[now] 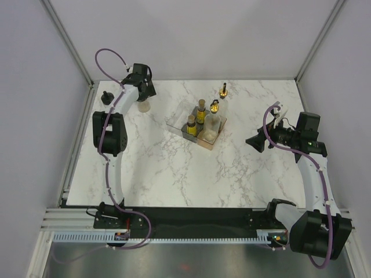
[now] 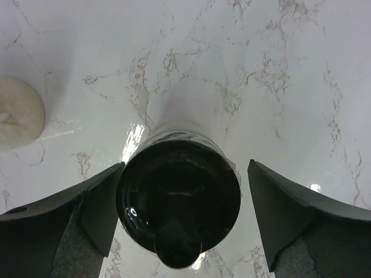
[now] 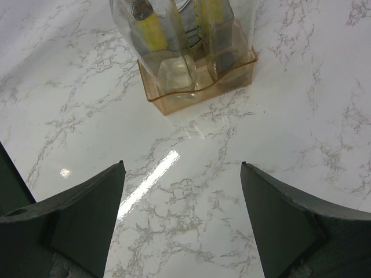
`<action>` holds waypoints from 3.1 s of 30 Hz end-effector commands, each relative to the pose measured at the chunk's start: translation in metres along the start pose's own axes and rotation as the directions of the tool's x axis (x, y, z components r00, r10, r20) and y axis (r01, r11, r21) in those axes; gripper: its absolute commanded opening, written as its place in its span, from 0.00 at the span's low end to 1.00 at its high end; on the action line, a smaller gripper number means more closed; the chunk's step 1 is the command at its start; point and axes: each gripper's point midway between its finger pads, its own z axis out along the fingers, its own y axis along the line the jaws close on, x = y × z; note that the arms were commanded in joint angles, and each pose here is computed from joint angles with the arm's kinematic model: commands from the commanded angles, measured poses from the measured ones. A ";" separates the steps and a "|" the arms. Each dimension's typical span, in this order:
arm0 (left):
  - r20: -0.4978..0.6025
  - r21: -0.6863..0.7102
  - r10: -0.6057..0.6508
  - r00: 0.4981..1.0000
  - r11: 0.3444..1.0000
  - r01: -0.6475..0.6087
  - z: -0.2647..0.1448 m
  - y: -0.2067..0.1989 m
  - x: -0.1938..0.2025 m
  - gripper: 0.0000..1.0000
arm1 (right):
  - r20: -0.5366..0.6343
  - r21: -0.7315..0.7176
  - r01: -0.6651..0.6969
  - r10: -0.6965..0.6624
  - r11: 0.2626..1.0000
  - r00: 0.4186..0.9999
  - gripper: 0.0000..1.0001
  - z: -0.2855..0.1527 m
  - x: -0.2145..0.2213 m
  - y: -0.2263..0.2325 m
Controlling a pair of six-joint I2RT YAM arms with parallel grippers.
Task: Organize the condiment bottles
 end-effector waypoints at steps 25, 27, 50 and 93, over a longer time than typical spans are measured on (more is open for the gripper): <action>0.174 0.314 0.085 0.981 0.940 -0.137 -0.100 -0.026 -0.041 0.02 | 0.010 0.001 0.048 -0.048 0.999 0.999 0.90 0.000 -0.008 -0.002; 0.179 0.396 0.102 0.979 0.903 -0.166 -0.115 -0.036 -0.035 0.02 | 0.009 0.002 0.049 -0.049 0.999 0.999 0.90 0.000 -0.008 -0.003; 0.217 0.690 0.219 0.951 0.654 -0.308 -0.176 -0.153 0.002 0.02 | 0.000 0.009 0.044 -0.044 0.999 0.999 0.90 0.000 -0.005 -0.006; 0.149 0.600 0.354 0.923 0.710 -0.369 -0.103 -0.182 0.054 0.77 | 0.000 0.009 0.054 -0.054 0.998 0.999 0.90 0.000 -0.007 -0.004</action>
